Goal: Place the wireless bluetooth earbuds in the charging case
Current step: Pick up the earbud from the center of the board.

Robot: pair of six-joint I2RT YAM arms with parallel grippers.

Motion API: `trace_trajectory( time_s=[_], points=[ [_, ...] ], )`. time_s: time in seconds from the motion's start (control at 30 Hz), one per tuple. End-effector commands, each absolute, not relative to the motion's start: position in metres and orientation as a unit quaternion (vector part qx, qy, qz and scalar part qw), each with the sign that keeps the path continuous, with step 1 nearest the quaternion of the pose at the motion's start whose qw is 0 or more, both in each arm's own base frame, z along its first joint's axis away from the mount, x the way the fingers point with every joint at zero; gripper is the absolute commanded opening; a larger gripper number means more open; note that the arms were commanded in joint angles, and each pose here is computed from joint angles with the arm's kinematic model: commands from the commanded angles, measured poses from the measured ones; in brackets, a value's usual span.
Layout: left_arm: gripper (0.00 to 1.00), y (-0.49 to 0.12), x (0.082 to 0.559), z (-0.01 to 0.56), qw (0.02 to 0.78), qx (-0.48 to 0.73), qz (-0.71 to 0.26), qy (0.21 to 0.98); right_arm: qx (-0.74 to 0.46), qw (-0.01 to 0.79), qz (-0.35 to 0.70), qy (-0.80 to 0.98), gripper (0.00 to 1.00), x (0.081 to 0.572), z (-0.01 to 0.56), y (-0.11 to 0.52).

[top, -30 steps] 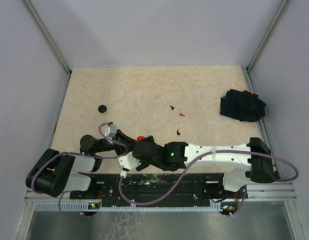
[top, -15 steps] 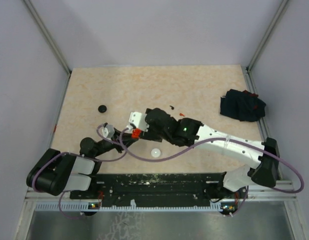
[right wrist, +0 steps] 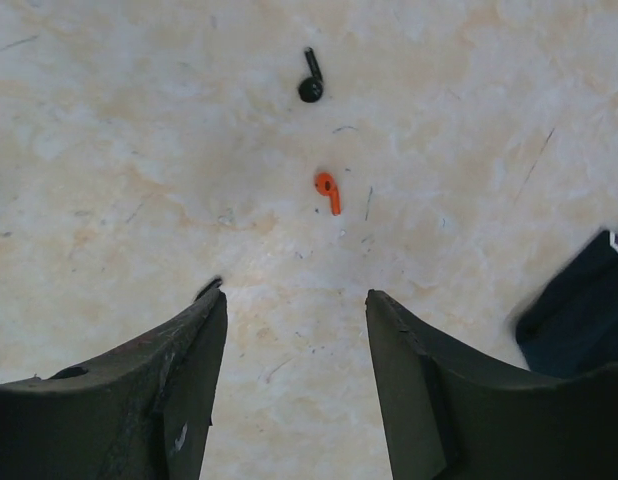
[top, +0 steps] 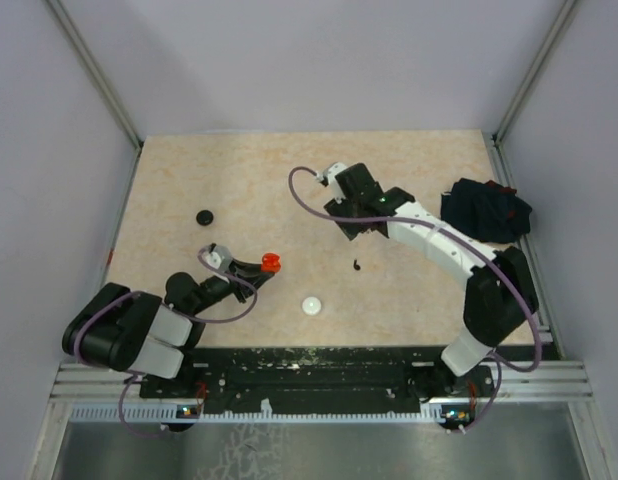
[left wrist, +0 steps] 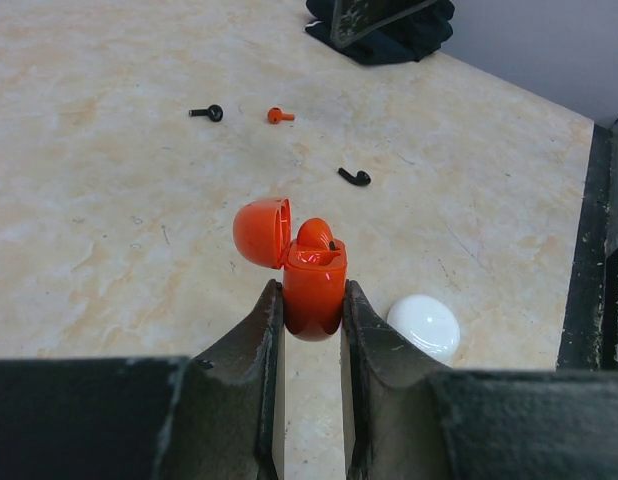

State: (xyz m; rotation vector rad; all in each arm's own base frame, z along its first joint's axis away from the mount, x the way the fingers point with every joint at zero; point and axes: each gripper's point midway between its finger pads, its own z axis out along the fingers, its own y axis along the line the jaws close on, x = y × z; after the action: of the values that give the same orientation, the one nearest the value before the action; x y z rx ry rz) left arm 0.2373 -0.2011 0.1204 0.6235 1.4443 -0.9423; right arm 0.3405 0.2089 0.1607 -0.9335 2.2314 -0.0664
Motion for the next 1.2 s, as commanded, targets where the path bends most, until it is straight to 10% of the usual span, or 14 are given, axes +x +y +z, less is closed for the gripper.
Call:
trace_trajectory(
  time_s=[0.0, 1.17],
  points=[
    [0.00, -0.198, 0.228, 0.166, 0.678, 0.289, -0.405, 0.541, -0.278, 0.378, -0.013, 0.883, 0.57, 0.380, 0.151, 0.199],
    [0.00, -0.199, 0.231, 0.159, 0.664, 0.311, -0.386, 0.560, -0.276, 0.305, -0.120, 0.904, 0.20, 0.414, 0.032, 0.176]
  ],
)
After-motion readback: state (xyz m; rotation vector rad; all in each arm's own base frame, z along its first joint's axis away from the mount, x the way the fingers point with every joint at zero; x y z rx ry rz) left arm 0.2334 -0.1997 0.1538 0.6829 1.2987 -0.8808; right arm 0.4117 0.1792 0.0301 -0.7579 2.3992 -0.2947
